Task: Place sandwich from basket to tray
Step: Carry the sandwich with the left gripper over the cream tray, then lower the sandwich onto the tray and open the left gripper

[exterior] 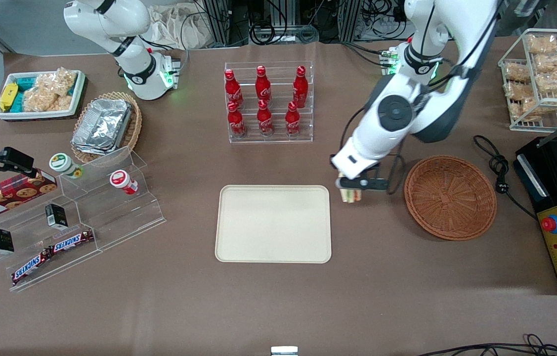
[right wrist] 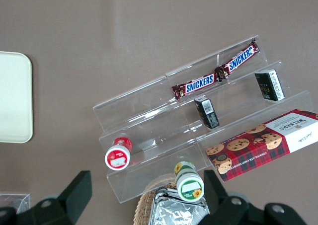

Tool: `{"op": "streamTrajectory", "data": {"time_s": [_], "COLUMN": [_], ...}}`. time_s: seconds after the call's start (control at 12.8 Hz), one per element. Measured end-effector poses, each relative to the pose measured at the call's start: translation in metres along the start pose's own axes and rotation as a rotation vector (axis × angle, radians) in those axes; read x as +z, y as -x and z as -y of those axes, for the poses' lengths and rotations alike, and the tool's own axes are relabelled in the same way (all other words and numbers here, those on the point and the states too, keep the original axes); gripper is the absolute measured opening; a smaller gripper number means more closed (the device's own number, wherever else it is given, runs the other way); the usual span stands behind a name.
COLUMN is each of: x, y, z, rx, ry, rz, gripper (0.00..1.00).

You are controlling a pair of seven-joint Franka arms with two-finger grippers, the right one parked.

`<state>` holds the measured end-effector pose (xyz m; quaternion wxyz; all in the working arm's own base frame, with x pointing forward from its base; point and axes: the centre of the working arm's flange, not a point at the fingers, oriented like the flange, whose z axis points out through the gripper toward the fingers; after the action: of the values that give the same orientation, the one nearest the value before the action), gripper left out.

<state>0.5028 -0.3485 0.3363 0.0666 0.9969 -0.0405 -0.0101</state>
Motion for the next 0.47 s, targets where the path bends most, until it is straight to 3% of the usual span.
{"op": "streamTrajectory", "data": {"time_s": [0.16, 0.47], "x": [0.047, 0.106], "y": [-0.003, -0.028], "z": [-0.018, -0.032], "rx": [0.044, 0.092], "ry": [0.003, -0.032], "rz": [-0.002, 0.004], "gripper": [0.21, 0.18]}}
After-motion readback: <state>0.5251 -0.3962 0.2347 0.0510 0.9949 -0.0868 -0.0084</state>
